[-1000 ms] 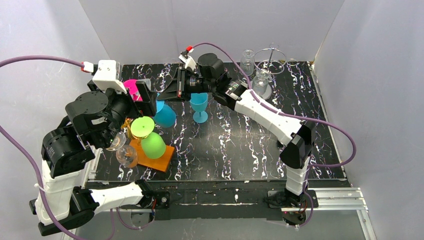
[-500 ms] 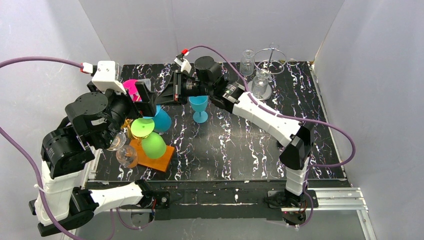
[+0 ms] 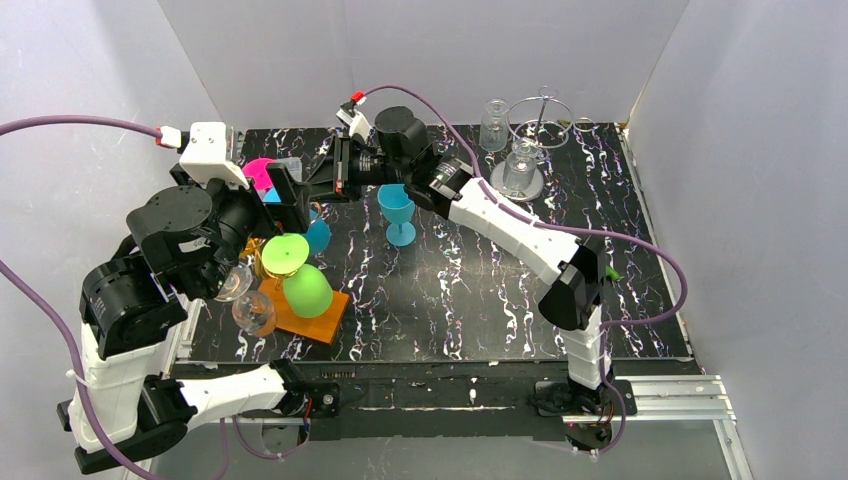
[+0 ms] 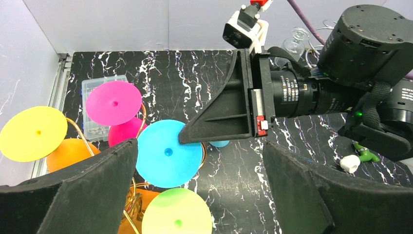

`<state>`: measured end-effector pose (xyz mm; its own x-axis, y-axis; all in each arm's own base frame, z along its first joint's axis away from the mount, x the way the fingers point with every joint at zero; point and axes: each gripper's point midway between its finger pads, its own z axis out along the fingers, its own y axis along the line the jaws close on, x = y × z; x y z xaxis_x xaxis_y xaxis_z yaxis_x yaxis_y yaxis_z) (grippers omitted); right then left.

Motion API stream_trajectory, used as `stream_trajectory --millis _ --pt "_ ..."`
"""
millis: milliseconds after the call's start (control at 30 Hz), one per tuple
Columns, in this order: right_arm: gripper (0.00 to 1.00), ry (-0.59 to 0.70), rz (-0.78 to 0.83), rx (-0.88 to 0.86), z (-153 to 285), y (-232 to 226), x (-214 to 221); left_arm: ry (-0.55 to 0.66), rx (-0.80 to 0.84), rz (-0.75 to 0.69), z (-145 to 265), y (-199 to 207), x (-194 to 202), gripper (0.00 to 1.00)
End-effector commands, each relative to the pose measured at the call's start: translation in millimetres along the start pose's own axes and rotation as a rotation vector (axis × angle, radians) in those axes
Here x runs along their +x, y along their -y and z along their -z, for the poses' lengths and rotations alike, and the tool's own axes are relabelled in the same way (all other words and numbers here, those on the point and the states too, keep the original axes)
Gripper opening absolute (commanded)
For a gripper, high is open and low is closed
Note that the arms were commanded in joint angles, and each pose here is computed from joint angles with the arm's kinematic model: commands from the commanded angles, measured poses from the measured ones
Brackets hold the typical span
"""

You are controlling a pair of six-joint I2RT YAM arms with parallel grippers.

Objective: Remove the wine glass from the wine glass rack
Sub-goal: Pick up the wine glass from the wine rack, then place the wine glass at the center of the board.

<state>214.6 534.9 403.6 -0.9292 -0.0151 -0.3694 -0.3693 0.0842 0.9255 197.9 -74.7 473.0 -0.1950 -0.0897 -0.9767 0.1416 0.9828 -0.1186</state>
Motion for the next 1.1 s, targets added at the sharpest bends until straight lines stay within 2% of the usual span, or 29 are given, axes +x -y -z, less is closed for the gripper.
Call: stream_trajectory --millis 0,400,667,1067 --pt "0.01 0.055 0.046 -0.070 -0.3 -29.4 -15.7 0.032 -0.029 0.030 1.9 -5.9 -9.5 0.99" --pt "0.01 0.191 0.028 -0.001 6.1 -7.2 -52.4 0.039 -0.020 0.033 2.2 -3.8 -13.3 0.99" --pt "0.01 0.237 0.010 0.031 21.2 2.6 -66.7 0.028 -0.004 0.031 -4.0 4.5 -11.9 0.99" --pt "0.01 0.351 0.067 0.052 85.8 -14.8 -93.3 -0.032 0.060 0.032 -29.5 41.9 -7.5 0.99"
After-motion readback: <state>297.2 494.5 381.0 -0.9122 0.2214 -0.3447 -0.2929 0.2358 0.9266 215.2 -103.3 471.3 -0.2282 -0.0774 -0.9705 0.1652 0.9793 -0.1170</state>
